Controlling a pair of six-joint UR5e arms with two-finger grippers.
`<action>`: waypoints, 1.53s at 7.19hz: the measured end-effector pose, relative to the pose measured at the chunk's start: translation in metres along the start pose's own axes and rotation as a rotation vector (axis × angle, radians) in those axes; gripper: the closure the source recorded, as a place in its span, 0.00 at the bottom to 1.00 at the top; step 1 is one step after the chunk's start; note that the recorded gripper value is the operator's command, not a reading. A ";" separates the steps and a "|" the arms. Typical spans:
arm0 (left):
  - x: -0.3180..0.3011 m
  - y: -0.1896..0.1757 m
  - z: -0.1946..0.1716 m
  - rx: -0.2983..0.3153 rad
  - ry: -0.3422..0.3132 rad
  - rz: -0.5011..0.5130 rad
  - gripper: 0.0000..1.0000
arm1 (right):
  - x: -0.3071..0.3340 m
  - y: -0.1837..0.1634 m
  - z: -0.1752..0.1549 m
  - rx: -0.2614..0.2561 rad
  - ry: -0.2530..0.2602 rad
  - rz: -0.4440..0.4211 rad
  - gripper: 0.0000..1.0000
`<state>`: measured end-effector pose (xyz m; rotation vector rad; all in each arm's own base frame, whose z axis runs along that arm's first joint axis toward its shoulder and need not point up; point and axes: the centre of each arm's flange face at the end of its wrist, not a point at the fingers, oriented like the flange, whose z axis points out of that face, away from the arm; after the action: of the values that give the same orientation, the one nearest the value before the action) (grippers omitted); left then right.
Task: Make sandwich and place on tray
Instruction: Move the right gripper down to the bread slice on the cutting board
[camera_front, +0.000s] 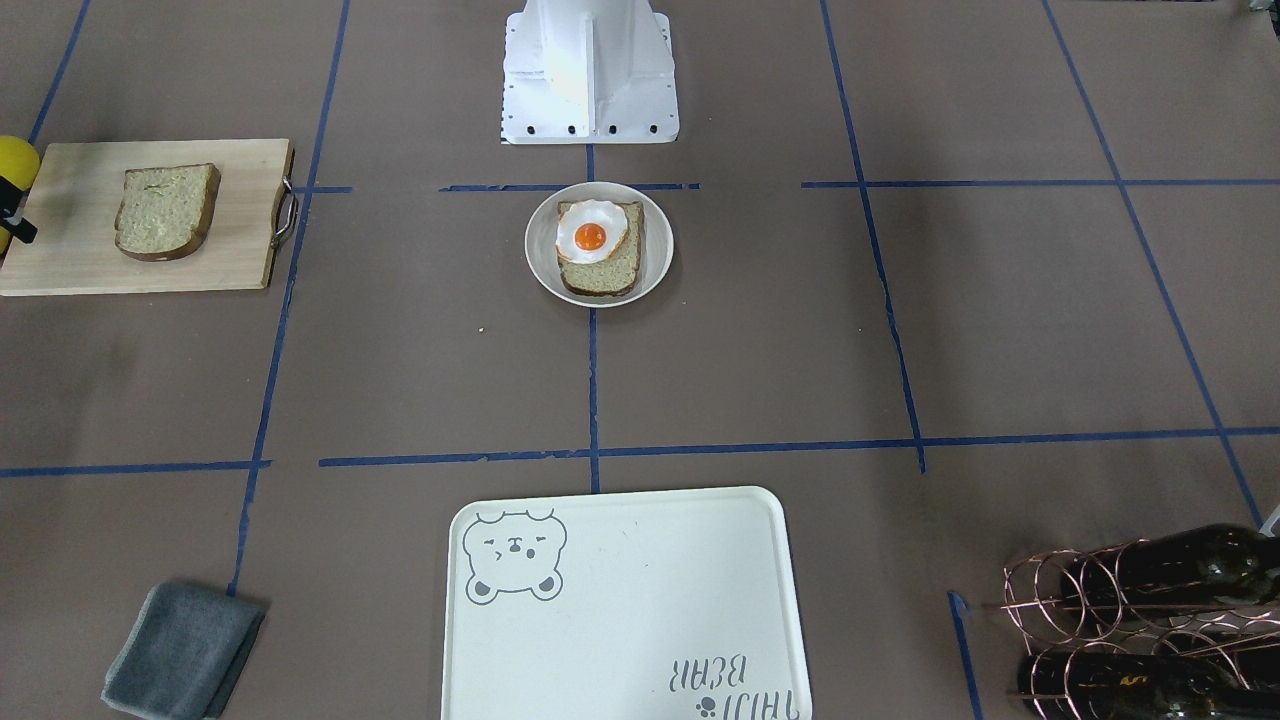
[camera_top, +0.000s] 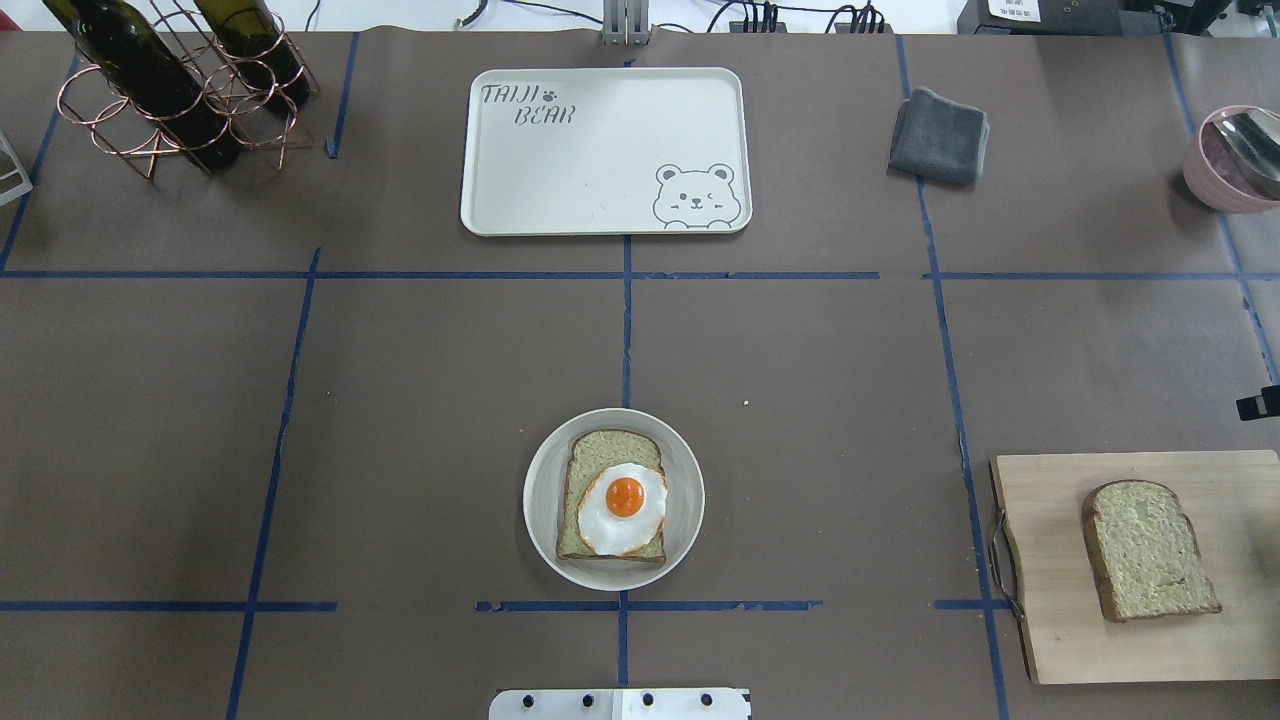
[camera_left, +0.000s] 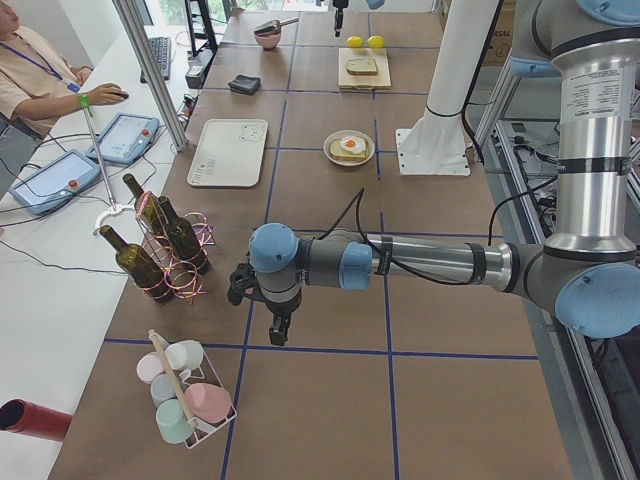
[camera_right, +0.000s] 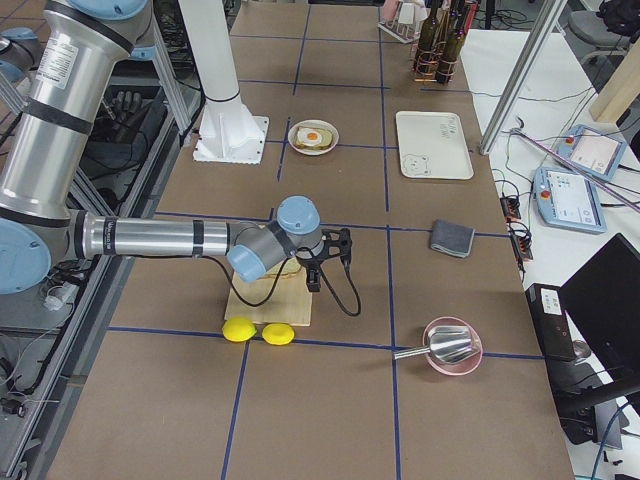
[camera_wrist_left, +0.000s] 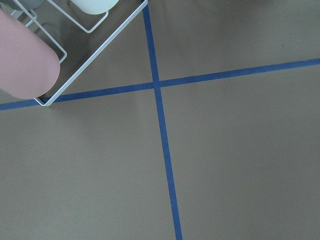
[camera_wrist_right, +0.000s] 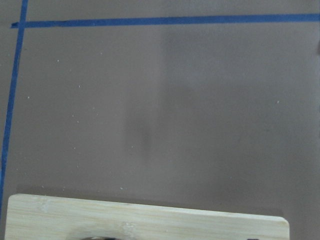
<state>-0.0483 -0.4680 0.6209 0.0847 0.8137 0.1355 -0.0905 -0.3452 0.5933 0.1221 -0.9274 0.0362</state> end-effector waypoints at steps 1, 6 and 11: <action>0.001 0.000 0.000 -0.001 0.000 0.002 0.00 | -0.005 0.017 0.009 -0.012 -0.012 0.042 0.32; 0.004 -0.001 0.002 0.001 0.023 0.007 0.00 | 0.001 0.076 0.024 -0.054 -0.042 -0.003 0.34; 0.005 -0.001 0.004 -0.004 0.026 0.007 0.00 | -0.013 0.065 0.068 -0.074 -0.041 -0.063 0.37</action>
<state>-0.0423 -0.4684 0.6203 0.0827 0.8388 0.1452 -0.1581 -0.2884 0.6287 0.0834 -0.9644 -0.0594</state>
